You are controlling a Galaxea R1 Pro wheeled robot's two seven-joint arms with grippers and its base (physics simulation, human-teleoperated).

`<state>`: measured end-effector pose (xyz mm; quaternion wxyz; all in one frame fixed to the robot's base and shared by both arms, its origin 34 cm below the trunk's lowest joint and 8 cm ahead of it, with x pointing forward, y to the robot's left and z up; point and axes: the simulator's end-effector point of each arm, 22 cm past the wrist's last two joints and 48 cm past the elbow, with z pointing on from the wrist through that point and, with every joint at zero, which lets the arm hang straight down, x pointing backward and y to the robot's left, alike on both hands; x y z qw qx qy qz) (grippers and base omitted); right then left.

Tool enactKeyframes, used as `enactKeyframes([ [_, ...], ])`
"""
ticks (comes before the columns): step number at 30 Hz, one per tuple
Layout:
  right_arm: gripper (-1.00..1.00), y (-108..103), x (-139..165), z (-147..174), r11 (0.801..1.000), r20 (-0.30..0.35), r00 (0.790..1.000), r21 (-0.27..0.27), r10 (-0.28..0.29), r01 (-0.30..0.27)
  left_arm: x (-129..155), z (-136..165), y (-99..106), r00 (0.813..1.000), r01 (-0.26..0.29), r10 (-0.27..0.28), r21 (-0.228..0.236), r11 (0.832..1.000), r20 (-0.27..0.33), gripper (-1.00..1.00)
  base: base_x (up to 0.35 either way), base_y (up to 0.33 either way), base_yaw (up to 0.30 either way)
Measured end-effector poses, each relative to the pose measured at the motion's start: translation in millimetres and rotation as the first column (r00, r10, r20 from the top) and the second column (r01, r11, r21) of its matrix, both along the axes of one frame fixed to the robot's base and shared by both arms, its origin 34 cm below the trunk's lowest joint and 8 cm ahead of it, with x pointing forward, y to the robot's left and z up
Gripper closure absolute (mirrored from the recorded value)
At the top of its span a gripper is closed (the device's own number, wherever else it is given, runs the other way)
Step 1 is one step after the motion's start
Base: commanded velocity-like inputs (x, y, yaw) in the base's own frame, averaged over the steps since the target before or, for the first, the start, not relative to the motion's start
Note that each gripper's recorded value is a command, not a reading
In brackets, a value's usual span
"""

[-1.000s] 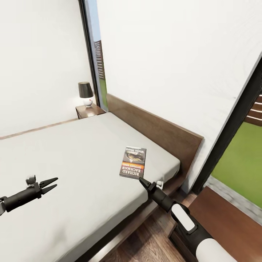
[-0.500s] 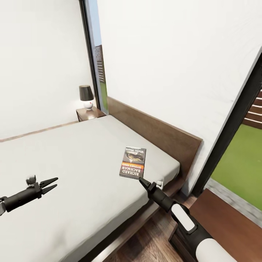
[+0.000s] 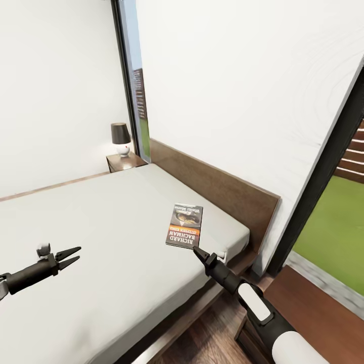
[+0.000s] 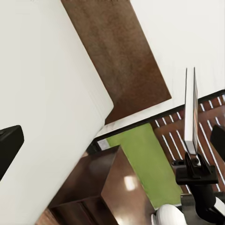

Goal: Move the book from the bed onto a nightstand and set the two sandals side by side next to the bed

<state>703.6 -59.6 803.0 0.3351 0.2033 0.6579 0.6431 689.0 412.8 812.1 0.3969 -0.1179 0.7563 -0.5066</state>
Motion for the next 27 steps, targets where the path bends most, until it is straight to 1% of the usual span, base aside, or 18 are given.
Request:
enactKeyframes([
  [27,1.0,0,-1,21,1.0,0.035,0.999,-0.001,-0.001,0.001,0,23,-3,0.999,0.004,-0.004,-0.005,1.0,0.043,-1.0,0.0,0.0,0.0],
])
